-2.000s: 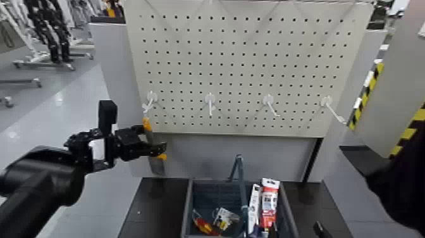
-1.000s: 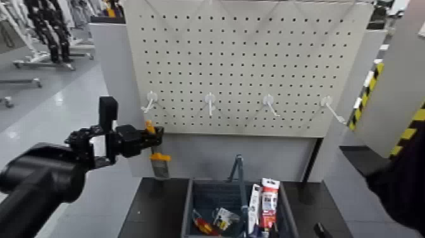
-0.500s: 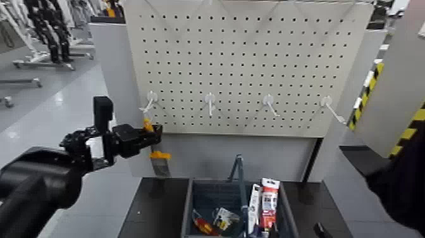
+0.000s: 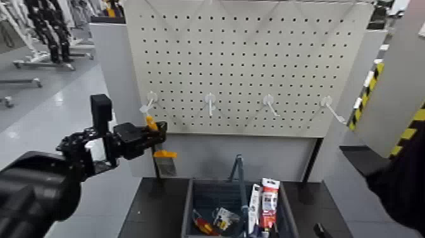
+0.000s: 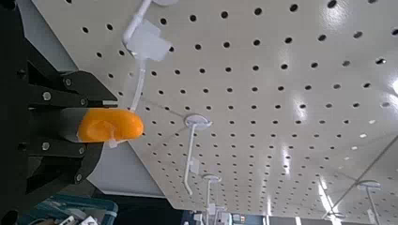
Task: Put the yellow paint brush into the crate.
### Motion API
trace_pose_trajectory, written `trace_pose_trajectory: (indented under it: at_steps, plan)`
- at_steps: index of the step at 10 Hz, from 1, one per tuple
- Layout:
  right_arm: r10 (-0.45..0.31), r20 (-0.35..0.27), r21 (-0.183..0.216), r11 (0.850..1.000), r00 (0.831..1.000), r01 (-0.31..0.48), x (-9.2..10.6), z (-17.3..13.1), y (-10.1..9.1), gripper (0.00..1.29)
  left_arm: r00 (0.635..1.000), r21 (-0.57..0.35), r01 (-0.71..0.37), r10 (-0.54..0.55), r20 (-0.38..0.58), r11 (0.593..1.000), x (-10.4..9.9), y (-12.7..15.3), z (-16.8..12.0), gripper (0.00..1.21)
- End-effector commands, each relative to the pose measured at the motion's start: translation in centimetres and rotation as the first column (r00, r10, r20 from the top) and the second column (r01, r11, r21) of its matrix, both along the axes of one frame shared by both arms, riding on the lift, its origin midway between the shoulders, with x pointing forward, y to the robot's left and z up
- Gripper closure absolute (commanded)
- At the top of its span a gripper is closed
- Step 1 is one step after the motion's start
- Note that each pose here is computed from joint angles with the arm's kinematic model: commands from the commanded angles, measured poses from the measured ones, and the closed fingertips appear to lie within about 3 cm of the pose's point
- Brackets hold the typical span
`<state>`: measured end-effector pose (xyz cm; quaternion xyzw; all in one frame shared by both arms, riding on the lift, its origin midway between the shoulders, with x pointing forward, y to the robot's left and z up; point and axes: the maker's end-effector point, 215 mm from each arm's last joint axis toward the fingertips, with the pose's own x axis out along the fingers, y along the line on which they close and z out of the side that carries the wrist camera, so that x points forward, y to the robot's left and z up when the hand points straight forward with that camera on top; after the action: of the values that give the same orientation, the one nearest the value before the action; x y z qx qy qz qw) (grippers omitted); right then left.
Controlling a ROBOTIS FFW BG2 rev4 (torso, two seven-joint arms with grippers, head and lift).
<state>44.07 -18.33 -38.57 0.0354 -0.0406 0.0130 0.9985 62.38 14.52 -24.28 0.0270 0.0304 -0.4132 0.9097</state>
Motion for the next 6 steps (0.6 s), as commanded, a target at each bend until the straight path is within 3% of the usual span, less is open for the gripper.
trace_pose_trajectory:
  at_steps: [1, 3, 6]
  plan:
    - [-0.003, 0.002, 0.004, 1.000, 1.000, 0.003, 0.0, 0.0, -0.1, 0.13, 0.999, -0.029, 0.040, -0.040, 0.023, 0.999, -2.1, -2.9, 2.5, 1.14]
    - [-0.003, 0.005, 0.004, 1.000, 1.000, 0.003, 0.0, 0.1, -0.1, 0.13, 0.998, -0.095, 0.066, -0.066, 0.008, 0.993, -3.3, -4.8, 3.3, 1.14]
    - [-0.002, 0.006, 0.005, 1.000, 1.000, 0.002, 0.0, 0.1, -0.1, 0.13, 0.992, -0.272, 0.056, -0.085, -0.097, 0.961, -4.8, -6.5, 1.1, 1.14]
